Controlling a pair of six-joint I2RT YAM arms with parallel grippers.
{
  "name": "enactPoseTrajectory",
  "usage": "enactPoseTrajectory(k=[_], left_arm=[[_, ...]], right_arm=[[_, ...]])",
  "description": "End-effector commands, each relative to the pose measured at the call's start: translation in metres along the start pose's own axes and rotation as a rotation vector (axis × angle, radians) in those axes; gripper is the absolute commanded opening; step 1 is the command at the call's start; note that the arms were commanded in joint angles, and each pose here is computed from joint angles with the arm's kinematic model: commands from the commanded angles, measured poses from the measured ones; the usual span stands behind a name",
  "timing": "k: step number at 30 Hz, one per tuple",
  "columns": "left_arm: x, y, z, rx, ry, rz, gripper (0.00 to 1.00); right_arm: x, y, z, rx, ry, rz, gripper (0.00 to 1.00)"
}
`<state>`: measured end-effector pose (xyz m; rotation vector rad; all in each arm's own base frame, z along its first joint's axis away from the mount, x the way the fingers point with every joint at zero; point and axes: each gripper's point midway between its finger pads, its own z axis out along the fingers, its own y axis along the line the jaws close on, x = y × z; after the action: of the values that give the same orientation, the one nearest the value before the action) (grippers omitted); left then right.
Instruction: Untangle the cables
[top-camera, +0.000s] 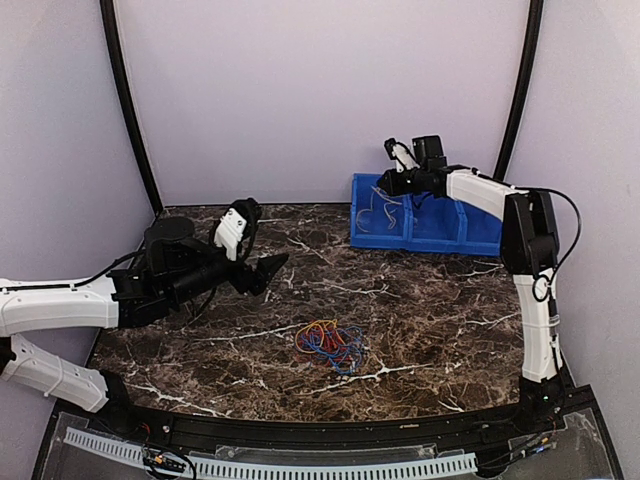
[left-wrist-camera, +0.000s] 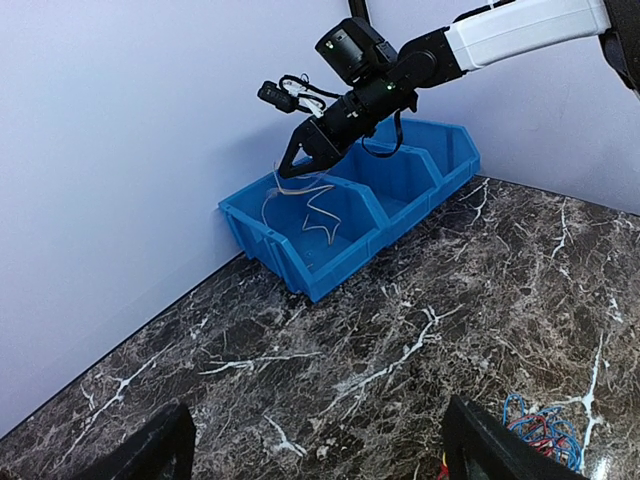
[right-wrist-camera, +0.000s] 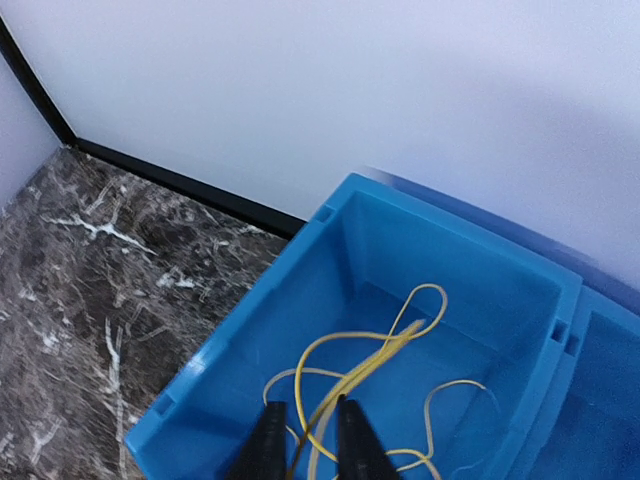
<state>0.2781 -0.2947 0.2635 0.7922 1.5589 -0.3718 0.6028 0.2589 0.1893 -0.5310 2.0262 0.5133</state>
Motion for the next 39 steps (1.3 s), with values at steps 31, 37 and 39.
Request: enactPoseTrajectory(k=[31, 37, 39], left_arm=[[0.036, -0.063, -0.006, 0.307, 0.336, -0.408, 0.64], [0.06, -0.102, -0.021, 0.423, 0.409, -0.416, 0.64], [0.059, -0.113, -0.023, 0.441, 0.431, -0.416, 0.64]], right_arm=[[0.152, 0.135, -0.269, -0.392, 0.129, -0.39, 0.55], [0.165, 0.148, -0.292, -0.401, 0.04, -0.467, 0.58], [0.162, 0.15, -0.294, -0.406, 0.028, -0.454, 0.58]])
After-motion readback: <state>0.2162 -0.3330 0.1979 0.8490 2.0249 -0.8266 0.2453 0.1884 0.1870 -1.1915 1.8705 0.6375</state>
